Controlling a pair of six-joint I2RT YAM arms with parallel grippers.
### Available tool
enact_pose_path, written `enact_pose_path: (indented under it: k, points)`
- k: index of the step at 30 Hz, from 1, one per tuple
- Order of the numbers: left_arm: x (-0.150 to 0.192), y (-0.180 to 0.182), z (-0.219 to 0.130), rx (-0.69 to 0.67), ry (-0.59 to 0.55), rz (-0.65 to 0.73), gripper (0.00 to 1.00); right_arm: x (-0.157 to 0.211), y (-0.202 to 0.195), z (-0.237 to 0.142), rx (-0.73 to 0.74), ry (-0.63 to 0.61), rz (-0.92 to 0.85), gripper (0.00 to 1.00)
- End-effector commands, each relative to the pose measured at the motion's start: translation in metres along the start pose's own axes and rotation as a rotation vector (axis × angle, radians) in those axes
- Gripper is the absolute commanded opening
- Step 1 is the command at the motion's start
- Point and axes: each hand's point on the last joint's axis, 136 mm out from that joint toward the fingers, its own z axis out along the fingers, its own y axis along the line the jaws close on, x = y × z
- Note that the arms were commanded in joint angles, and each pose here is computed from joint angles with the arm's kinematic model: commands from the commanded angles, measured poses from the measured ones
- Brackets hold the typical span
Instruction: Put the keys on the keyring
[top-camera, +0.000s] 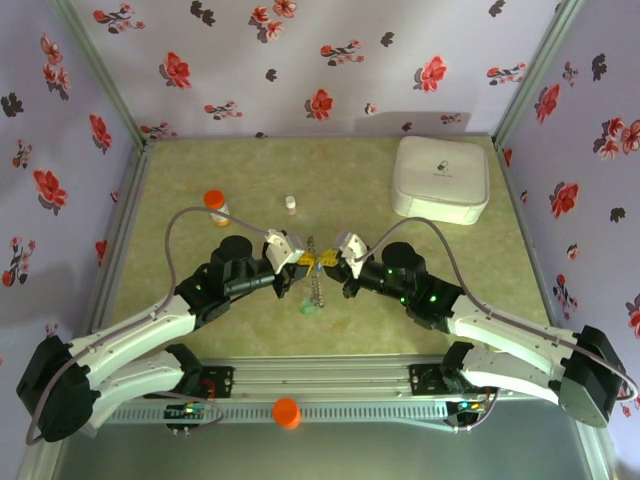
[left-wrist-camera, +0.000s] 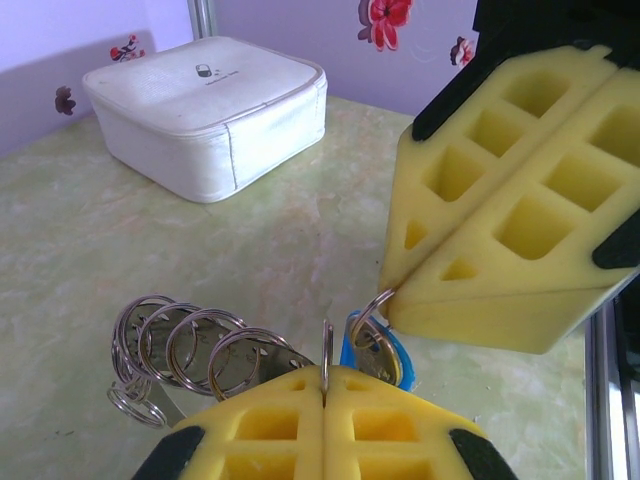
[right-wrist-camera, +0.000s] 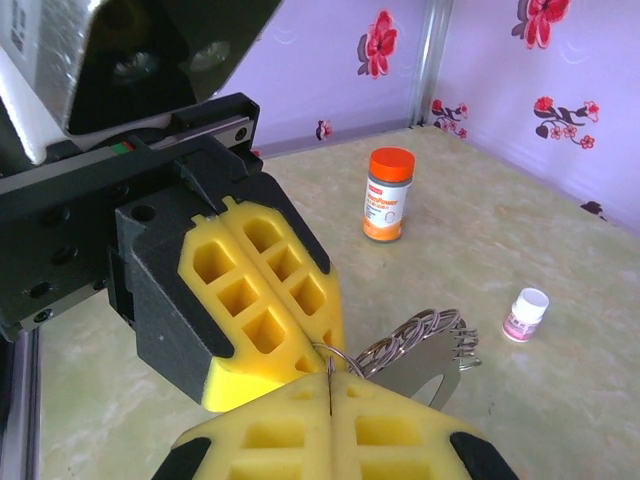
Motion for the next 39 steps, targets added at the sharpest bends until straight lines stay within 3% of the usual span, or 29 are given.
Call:
enact_pose_path:
  k: [1, 29, 39]
  points:
    - [-0.015, -0.003, -0.001, 0.006, -0.056, 0.029, 0.00, 0.002, -0.005, 0.002, 0.025, 0.008, 0.008, 0.00]
    - [-0.016, -0.007, -0.001, 0.018, -0.047, 0.053, 0.00, -0.006, -0.038, 0.005, 0.208, -0.040, 0.124, 0.00]
    - [-0.022, -0.003, -0.001, -0.003, -0.061, 0.067, 0.00, 0.005, -0.041, 0.006, 0.227, 0.001, 0.187, 0.00]
